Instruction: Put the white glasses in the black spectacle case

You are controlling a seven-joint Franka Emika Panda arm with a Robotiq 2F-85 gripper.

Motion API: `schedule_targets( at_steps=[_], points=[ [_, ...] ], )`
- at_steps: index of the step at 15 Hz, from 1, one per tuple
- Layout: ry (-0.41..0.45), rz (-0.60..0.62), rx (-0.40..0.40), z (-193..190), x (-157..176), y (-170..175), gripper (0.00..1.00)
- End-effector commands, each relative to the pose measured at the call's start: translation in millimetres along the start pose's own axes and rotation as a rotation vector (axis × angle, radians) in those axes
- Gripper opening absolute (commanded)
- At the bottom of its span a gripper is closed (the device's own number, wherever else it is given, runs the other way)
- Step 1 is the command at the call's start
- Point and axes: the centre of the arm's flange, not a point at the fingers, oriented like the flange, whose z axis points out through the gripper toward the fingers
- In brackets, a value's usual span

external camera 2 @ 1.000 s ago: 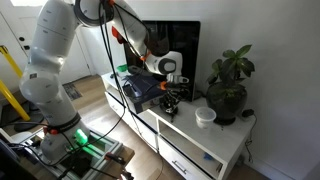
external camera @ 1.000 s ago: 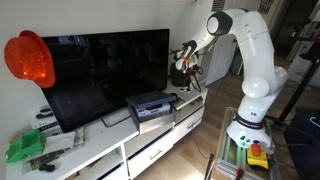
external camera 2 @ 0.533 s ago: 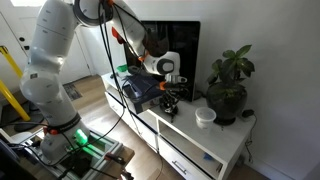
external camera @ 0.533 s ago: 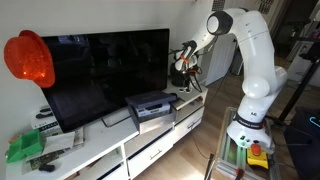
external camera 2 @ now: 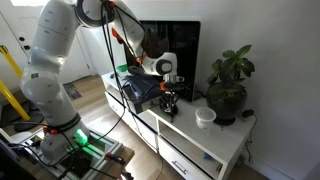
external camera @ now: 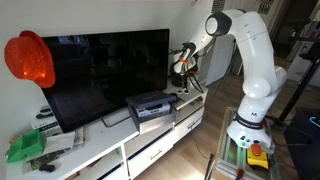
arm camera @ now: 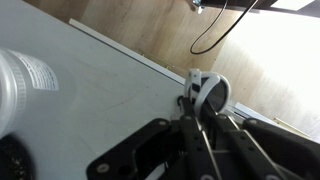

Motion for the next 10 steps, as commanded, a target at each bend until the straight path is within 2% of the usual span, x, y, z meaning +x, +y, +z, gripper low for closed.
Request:
schedule_targets(
  at_steps=[1, 4, 6, 10],
  points=[
    [0.035, -0.174, -0.089, 3, 14, -13, 0.03],
    [0.098, -0.299, -0.134, 6, 30, -25, 0.03],
    [0.127, -0.385, -0.124, 9, 36, -35, 0.03],
    [0.145, -0.532, -0.152, 14, 42, -46, 0.03]
  ],
)
